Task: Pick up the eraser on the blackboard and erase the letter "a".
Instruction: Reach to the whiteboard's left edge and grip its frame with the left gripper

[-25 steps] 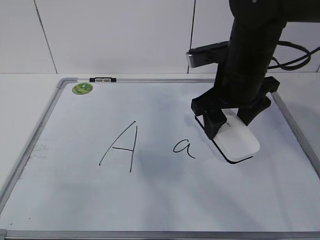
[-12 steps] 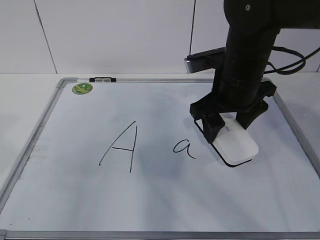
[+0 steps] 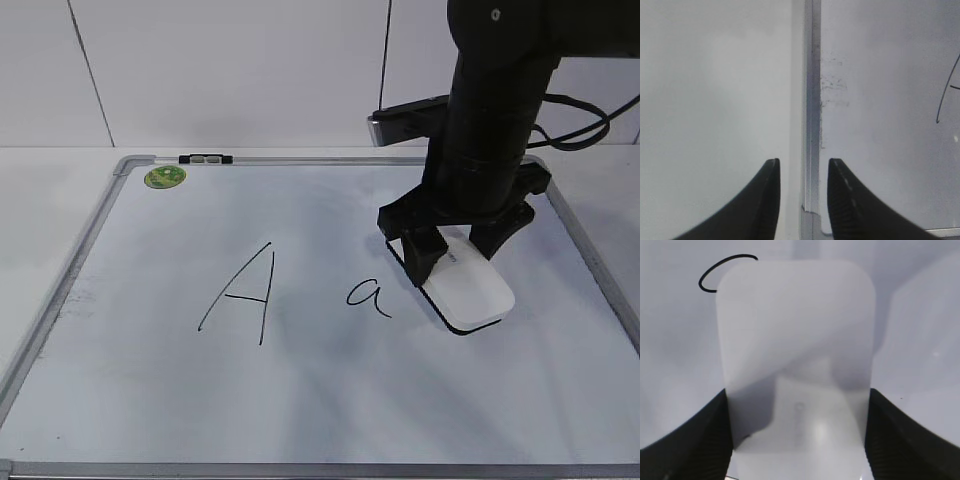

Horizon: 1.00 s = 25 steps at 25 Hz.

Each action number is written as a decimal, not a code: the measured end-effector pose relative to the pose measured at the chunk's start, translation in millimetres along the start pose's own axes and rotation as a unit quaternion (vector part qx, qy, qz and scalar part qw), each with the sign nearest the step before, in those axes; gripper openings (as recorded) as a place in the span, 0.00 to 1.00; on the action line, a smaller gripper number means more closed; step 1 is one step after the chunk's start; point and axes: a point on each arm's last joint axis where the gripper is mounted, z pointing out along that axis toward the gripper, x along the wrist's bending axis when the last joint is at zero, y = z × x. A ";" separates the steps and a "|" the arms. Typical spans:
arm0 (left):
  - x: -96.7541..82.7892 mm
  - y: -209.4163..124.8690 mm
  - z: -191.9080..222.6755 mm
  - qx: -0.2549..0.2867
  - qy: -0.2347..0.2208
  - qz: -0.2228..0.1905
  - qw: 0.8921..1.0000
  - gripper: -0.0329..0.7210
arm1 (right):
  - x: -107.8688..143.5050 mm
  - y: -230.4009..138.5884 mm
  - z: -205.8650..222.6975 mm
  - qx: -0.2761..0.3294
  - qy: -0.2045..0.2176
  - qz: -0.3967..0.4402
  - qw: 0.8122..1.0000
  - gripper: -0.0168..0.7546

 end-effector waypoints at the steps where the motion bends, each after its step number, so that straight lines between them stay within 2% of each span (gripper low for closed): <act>1: -0.8 9.3 3.1 0.006 -0.006 0.000 1.000 0.37 | 0.0 0.0 0.0 0.000 0.000 -0.001 1.000 0.72; 6: 0.3 40.3 37.7 0.048 -0.029 0.001 0.998 0.36 | 0.8 0.3 0.0 -0.002 0.004 -0.005 1.000 0.72; 12: 5.5 55.1 78.9 0.093 -0.043 0.005 0.995 0.35 | 4.3 2.5 8.4 0.010 0.020 -0.007 1.000 0.72; 25: 14.0 54.5 149.7 0.171 -0.074 -0.013 0.982 0.35 | 6.3 6.0 16.3 0.019 0.027 -0.012 0.999 0.72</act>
